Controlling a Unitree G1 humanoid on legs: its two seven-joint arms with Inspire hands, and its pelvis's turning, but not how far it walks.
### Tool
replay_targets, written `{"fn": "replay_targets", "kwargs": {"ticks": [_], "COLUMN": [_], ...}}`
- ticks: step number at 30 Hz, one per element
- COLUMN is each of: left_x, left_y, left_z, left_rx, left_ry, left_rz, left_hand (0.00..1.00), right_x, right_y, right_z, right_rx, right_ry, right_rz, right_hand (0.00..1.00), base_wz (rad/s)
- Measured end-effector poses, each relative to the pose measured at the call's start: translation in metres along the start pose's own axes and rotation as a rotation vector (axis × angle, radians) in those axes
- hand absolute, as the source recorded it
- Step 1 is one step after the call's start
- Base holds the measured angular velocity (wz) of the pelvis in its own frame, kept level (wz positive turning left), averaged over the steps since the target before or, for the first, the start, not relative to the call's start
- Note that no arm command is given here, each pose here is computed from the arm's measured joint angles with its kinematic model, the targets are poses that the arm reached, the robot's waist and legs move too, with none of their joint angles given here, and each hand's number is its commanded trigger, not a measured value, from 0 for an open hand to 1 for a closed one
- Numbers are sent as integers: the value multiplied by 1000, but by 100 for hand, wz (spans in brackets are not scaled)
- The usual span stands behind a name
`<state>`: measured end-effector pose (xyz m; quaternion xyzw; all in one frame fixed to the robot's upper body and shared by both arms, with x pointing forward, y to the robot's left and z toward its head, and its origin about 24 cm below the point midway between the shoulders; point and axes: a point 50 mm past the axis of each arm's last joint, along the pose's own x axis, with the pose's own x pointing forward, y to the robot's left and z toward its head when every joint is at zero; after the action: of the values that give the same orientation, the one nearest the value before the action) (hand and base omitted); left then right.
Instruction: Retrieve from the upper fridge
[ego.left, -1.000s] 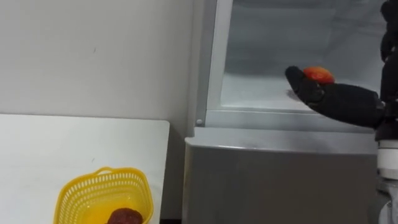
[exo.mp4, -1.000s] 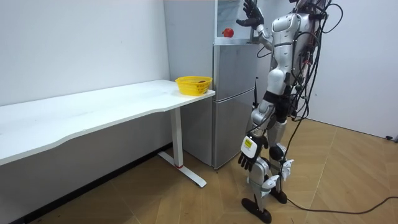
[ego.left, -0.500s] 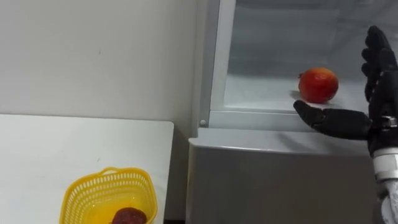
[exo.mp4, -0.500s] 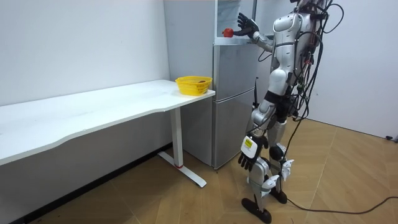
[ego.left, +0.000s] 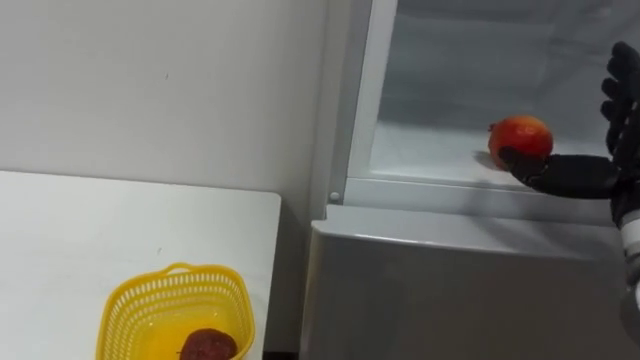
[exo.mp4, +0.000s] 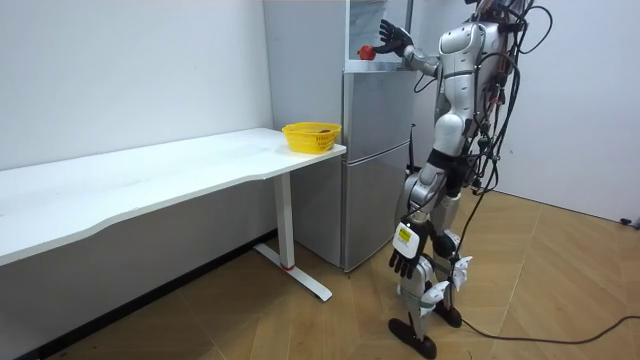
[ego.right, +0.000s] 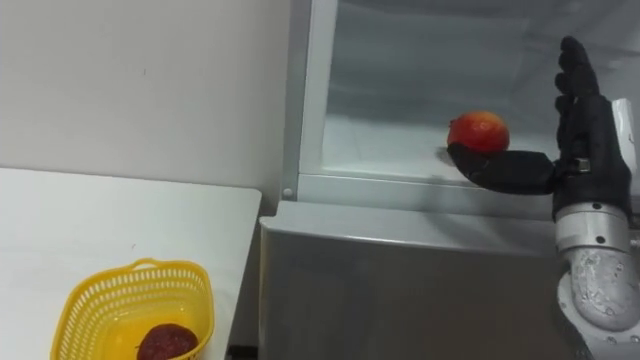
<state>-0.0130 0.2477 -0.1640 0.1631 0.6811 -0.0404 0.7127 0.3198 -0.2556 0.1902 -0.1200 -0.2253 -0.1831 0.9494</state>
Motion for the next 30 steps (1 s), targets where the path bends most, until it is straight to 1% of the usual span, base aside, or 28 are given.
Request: {"fn": "replay_targets", "kwargs": {"ticks": [6, 13, 18, 23, 30], "left_x": [-1, -1, -1, -2, -3], "left_y": [5, 8, 10, 12, 13], "left_z": [-1, 2, 1, -1, -1], "left_rx": [-13, -12, -10, -10, -8], "left_ry": [8, 0, 4, 12, 7], "left_rz": [14, 21, 27, 36, 41], "left_hand": [0, 0, 0, 0, 0], "right_x": [8, 8, 7, 7, 6], "right_y": [-4, -3, -5, -8, -15], "right_z": [-9, -11, -22, -24, -38], "right_rx": [12, 13, -19, -29, -41], "right_ry": [73, 85, 147, 161, 226], "right_rz": [-3, 30, 41, 43, 38], "right_hand": [0, 0, 0, 0, 0], "base_wz": [0, 1, 0, 1, 0]}}
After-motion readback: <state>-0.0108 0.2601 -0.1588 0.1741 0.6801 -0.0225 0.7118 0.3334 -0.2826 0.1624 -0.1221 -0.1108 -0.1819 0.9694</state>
